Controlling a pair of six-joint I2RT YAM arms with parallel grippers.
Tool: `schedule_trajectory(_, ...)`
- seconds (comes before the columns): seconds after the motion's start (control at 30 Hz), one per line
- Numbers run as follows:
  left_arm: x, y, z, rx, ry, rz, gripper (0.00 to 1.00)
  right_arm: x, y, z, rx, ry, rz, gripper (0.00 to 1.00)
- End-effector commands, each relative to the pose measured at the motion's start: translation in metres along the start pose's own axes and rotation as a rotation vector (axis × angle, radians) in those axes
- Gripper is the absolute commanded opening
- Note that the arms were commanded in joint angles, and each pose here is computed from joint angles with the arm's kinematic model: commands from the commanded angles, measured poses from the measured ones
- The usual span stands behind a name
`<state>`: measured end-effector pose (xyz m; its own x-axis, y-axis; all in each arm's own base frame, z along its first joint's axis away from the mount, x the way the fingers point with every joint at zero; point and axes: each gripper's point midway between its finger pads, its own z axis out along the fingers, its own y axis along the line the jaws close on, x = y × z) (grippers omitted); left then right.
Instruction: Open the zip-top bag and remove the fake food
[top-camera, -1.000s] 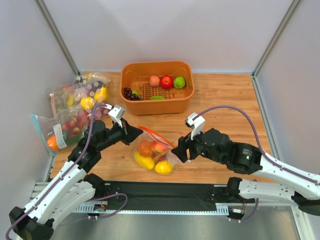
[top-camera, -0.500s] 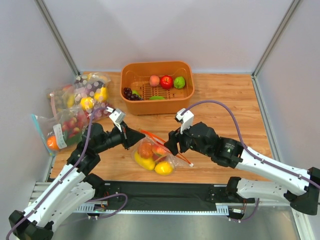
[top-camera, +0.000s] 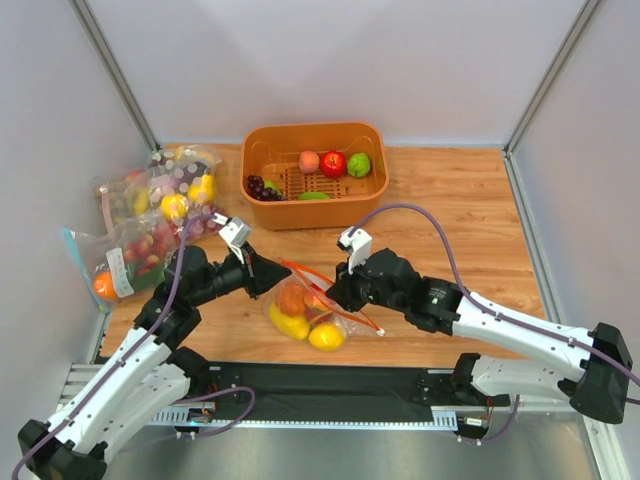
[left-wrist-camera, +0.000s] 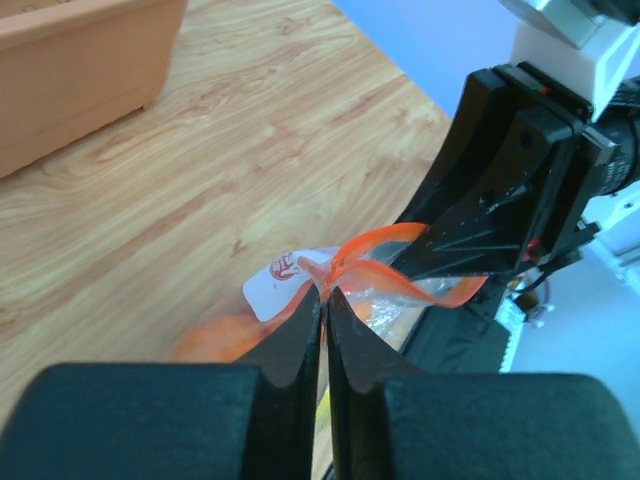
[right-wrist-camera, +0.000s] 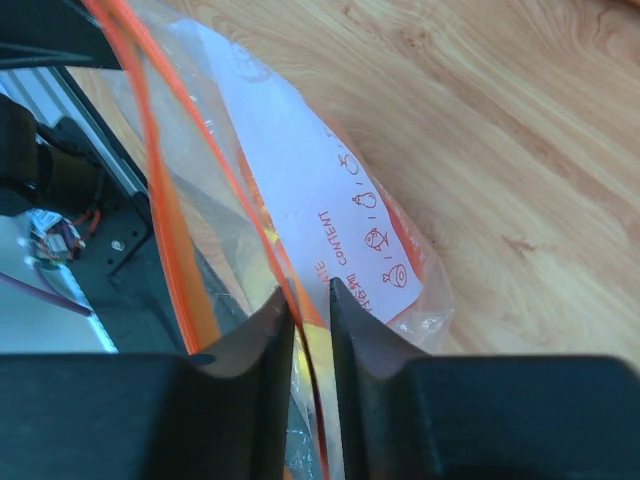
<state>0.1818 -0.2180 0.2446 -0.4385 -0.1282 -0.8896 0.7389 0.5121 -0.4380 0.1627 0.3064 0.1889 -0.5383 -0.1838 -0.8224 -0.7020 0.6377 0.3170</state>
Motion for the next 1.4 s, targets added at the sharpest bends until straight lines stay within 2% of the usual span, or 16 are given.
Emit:
schedule_trajectory(0.0, -0.01, 0.003, -0.001, -0.029, -0.007, 0.019, 0.16, -0.01, 0.009, 0.005, -0.035, -0.03, 0.036, 0.12)
schedule_trajectory(0.03, -0.012, 0.002, -0.003, -0.043, 0.008, 0.015, 0.22, -0.007, 0.007, 0.007, -0.025, -0.015, 0.04, 0.06)
schedule_trajectory(0.07, -0.015, 0.005, -0.005, -0.069, 0.008, 0.025, 0.33, -0.007, 0.006, 0.007, -0.015, -0.014, 0.046, 0.0)
schedule_trajectory(0.17, -0.024, 0.007, -0.016, -0.142, 0.002, 0.028, 0.45, -0.009, 0.002, 0.006, 0.014, -0.02, 0.064, 0.0)
schedule_trajectory(0.33, -0.033, 0.005, -0.035, -0.221, -0.047, -0.009, 0.54, -0.01, -0.006, 0.006, 0.065, -0.026, 0.096, 0.0)
schedule_trajectory(0.57, -0.005, -0.01, -0.018, -0.171, 0.027, -0.177, 0.54, -0.008, -0.008, 0.006, 0.084, -0.02, 0.113, 0.0)
schedule_trajectory(0.8, 0.015, -0.032, 0.012, -0.144, 0.102, -0.201, 0.54, -0.006, -0.008, 0.006, 0.081, -0.014, 0.125, 0.0)
schedule_trajectory(1.0, 0.026, -0.03, 0.035, -0.16, 0.141, -0.228, 0.58, -0.003, -0.005, 0.003, 0.063, -0.011, 0.123, 0.0)
schedule_trajectory(1.23, 0.032, -0.024, 0.045, -0.176, 0.144, -0.242, 0.6, 0.002, -0.002, -0.002, 0.037, -0.006, 0.112, 0.0)
schedule_trajectory(1.37, 0.025, -0.03, 0.046, -0.14, 0.092, -0.263, 0.6, 0.01, -0.003, 0.0, 0.042, 0.013, 0.11, 0.0)
